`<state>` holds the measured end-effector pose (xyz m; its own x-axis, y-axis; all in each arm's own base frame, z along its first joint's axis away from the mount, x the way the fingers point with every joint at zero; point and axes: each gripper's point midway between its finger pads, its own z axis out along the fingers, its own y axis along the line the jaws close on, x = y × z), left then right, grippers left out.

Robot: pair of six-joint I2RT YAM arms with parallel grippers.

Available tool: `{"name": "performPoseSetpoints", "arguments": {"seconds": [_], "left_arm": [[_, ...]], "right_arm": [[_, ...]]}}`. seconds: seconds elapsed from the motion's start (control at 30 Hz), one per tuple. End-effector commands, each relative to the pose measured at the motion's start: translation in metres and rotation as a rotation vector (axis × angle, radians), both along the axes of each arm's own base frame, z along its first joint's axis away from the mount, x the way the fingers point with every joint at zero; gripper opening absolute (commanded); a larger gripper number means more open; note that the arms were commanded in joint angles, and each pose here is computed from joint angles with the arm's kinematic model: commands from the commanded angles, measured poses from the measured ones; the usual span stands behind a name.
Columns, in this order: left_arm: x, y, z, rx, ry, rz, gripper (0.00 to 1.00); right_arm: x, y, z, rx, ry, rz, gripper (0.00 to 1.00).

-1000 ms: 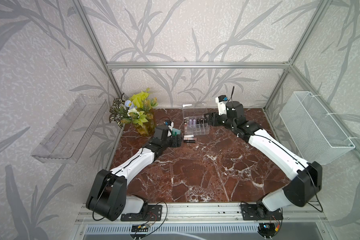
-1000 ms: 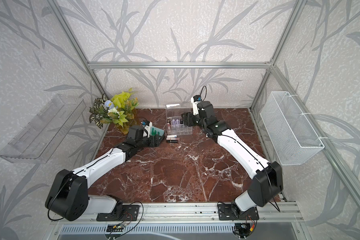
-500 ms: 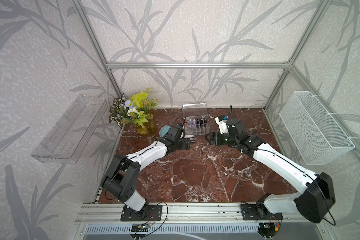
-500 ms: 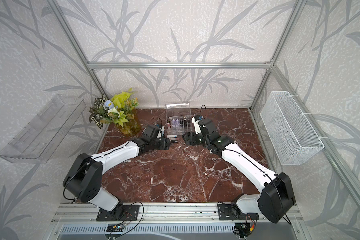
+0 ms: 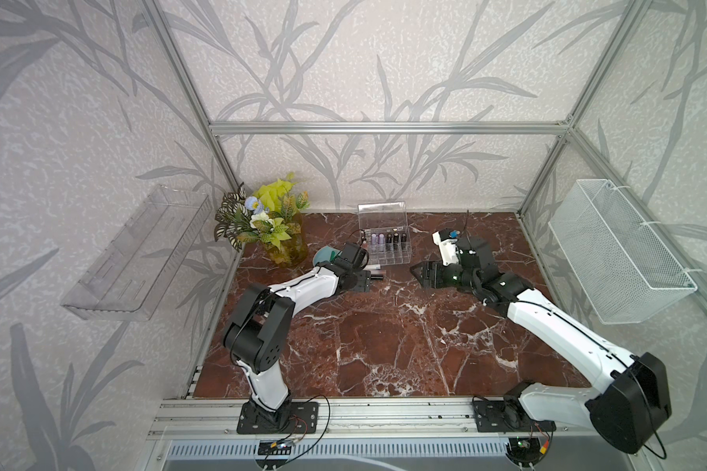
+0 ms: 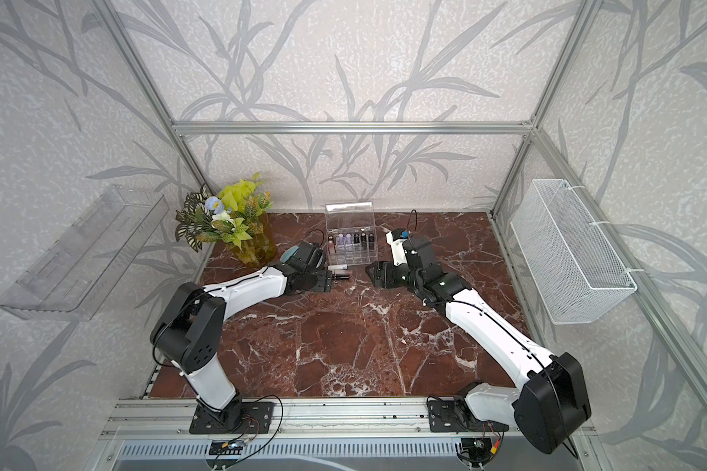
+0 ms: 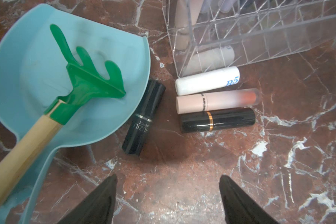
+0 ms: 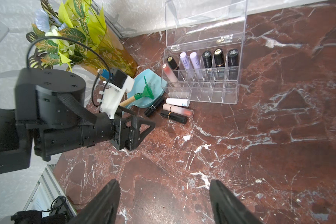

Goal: Arrange the lipsticks in the organizer
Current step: Pick up the lipstick at the center of the board.

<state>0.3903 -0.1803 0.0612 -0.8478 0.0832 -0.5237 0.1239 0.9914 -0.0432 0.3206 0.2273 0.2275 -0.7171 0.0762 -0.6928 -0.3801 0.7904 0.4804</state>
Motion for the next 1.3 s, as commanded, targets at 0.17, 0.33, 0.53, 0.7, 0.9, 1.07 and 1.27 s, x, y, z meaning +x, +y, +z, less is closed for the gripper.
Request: {"name": "performPoseSetpoints", "arguments": {"seconds": [0.17,0.33,0.53,0.7,0.9,1.07,1.27], "left_arm": [[0.019,0.003,-0.014,0.082,0.014,-0.024,0.85],[0.02,0.004,-0.024,0.091,0.027,-0.025,0.85],[0.023,0.005,-0.027,0.105,0.02,-0.027,0.85],[0.028,0.004,-0.03,0.121,0.02,-0.033,0.85],[0.031,0.003,-0.029,0.123,0.003,-0.053,0.84],[0.037,0.004,-0.027,0.131,-0.005,-0.061,0.82],[0.038,0.005,-0.03,0.13,0.002,-0.064,0.74]], "right_arm": [[-0.002,-0.003,0.006,0.009,-0.024,0.013,0.76],[-0.002,-0.003,0.003,0.014,-0.013,0.016,0.76],[-0.002,0.0,0.005,0.032,-0.01,0.025,0.76],[-0.003,-0.002,0.005,0.03,-0.011,0.02,0.76],[-0.001,-0.002,0.001,0.032,-0.003,0.022,0.76],[-0.001,-0.002,0.0,0.037,0.002,0.023,0.76],[0.0,-0.002,0.0,0.04,0.003,0.021,0.76]]}}
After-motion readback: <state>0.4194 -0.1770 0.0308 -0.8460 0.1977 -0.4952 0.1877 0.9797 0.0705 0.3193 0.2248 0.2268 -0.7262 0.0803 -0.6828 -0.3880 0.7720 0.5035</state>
